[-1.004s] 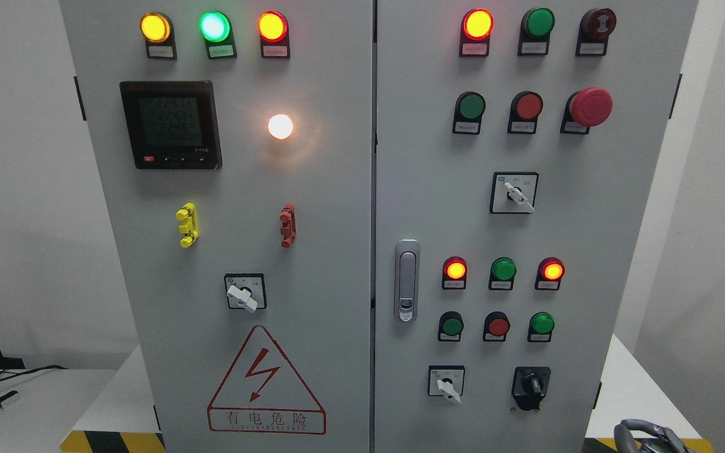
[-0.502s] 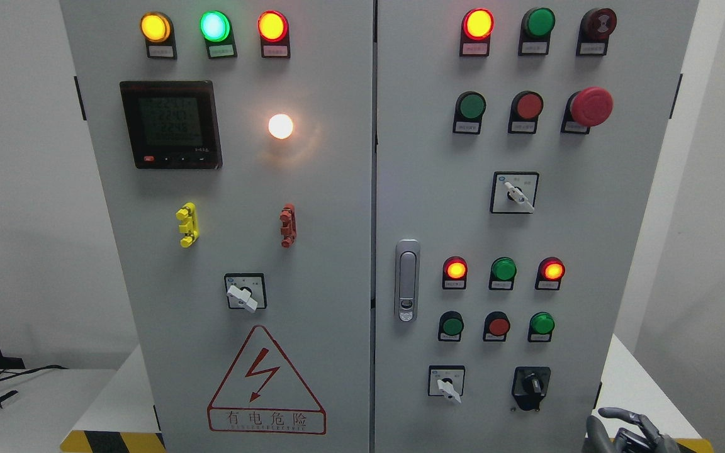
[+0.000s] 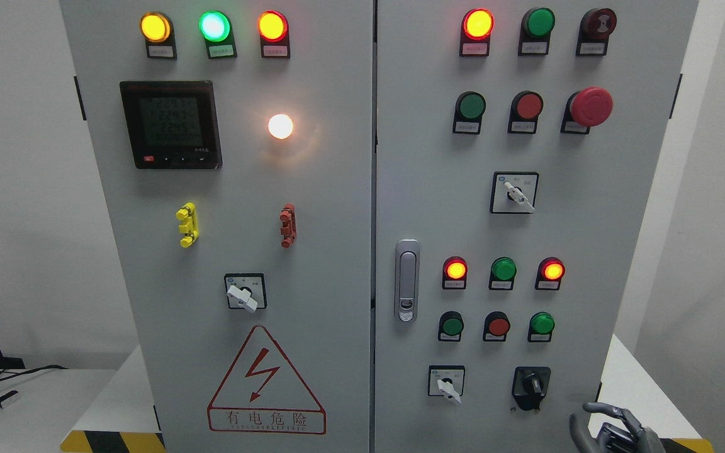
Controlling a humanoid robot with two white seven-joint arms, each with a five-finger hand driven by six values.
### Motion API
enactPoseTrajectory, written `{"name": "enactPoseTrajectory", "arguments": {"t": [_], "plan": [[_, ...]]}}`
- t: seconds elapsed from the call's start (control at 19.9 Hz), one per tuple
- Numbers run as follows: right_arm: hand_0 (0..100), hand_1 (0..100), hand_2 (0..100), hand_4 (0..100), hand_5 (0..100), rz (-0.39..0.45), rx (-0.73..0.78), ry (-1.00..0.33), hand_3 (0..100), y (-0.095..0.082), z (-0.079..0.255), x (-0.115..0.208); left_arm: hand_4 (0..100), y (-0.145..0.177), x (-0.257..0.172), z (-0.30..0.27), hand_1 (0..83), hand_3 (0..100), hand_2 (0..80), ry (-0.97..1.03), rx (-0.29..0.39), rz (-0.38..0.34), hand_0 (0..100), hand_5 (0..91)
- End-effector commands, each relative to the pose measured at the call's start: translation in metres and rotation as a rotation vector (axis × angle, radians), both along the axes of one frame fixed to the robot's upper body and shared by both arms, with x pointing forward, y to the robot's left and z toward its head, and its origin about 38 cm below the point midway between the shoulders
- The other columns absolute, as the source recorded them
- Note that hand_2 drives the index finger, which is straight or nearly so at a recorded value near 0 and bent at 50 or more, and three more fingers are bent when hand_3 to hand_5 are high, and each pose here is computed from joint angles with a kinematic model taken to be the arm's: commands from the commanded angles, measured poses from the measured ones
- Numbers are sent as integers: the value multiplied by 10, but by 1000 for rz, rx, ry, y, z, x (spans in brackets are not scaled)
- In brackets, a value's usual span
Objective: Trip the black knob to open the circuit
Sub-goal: 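Raise the right hand up to the black rotary knob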
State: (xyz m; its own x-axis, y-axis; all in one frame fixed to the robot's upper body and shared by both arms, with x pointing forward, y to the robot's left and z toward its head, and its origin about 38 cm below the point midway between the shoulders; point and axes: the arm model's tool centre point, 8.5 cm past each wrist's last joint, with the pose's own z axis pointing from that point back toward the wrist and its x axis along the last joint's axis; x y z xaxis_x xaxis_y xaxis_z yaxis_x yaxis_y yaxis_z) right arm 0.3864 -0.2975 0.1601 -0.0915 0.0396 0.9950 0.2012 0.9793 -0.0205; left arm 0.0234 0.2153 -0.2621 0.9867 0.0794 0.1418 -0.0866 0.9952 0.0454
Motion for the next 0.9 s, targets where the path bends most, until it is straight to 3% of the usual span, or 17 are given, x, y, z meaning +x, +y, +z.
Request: {"name": "enactPoseTrajectory", "arguments": {"t": [0.0, 0.6, 0.85], "plan": [[374, 787, 434, 1000, 938, 37, -7, 20, 1000, 13, -6, 6, 0, -1, 0, 0, 389, 0, 0, 0, -2, -31, 120, 0], [385, 787, 435, 1000, 938, 99, -20, 29, 1000, 41, -9, 10, 0, 0, 0, 0, 389, 0, 0, 0, -1, -31, 120, 0], [398, 789, 435, 1000, 938, 98, -17, 11, 1000, 43, -2, 16, 0, 0, 0, 0, 389, 0, 0, 0, -1, -31, 120, 0]]}}
